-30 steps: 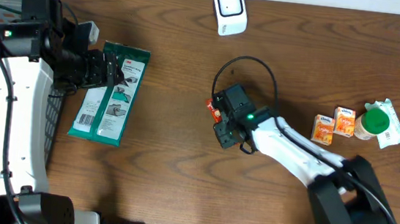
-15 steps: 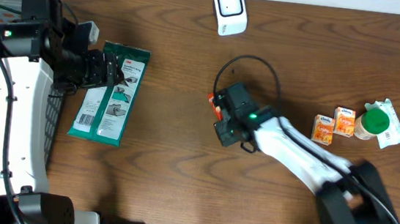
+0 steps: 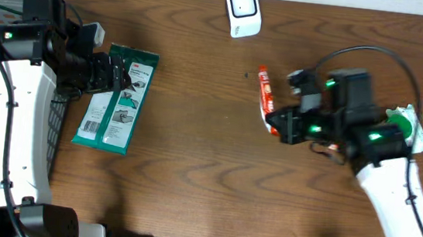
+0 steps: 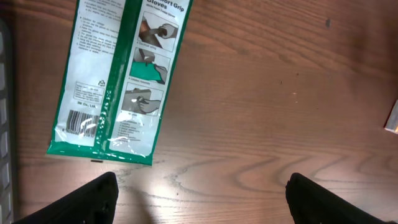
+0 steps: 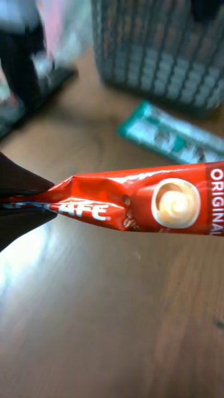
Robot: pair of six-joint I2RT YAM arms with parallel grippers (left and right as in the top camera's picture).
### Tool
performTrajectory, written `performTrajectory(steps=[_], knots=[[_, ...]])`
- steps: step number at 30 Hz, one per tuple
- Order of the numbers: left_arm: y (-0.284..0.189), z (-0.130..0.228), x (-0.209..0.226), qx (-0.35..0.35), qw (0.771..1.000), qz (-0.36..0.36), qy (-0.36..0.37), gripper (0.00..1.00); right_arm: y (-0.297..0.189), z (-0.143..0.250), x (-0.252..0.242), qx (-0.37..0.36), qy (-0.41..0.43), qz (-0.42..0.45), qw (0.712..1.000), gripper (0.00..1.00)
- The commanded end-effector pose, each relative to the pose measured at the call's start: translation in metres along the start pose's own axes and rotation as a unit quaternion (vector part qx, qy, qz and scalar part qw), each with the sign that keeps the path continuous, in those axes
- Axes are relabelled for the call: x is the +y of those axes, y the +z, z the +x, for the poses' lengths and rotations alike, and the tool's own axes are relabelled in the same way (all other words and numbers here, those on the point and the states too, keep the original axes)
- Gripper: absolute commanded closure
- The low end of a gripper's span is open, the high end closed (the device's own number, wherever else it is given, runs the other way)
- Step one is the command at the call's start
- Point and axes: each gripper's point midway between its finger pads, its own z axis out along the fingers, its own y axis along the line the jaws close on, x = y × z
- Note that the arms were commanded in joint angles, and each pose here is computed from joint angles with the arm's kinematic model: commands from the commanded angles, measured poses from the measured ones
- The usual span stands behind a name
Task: Scan the item barcode
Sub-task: 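Lift the red tube up to the white scanner with the right gripper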
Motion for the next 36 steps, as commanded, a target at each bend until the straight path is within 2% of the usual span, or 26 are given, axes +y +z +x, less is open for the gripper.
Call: performTrajectory(steps=[1, 4, 7, 14, 18, 22, 30, 36], knots=[[-0.004, 0.001, -0.002, -0.004, 1.0, 0.003, -0.001, 0.13, -0.029, -0.015, 0.039, -0.013, -0.012, -0.121, 0.992, 0.99], [-0.004, 0.001, -0.002, -0.004, 1.0, 0.003, -0.001, 0.13, -0.04, -0.024, 0.047, -0.024, -0.013, -0.15, 0.988, 0.99], [-0.004, 0.001, -0.002, -0.004, 1.0, 0.003, -0.001, 0.13, -0.051, -0.03, 0.077, -0.026, -0.037, -0.245, 0.968, 0.99], [-0.004, 0.001, -0.002, -0.004, 1.0, 0.003, -0.001, 0.13, -0.058, -0.051, 0.098, -0.028, -0.051, -0.315, 0.947, 0.99], [-0.004, 0.001, -0.002, -0.004, 1.0, 0.003, -0.001, 0.13, -0.044, -0.083, 0.082, -0.06, -0.021, -0.236, 0.97, 0.99], [-0.004, 0.001, -0.002, -0.004, 1.0, 0.003, -0.001, 0.13, -0.03, -0.117, 0.056, -0.093, 0.013, -0.105, 0.99, 0.99], [-0.004, 0.001, -0.002, -0.004, 1.0, 0.003, -0.001, 0.13, -0.004, -0.178, 0.012, -0.077, 0.038, 0.097, 0.992, 0.99], [-0.004, 0.001, -0.002, -0.004, 1.0, 0.003, -0.001, 0.13, 0.05, -0.222, -0.023, -0.074, 0.019, 0.126, 0.989, 0.99]])
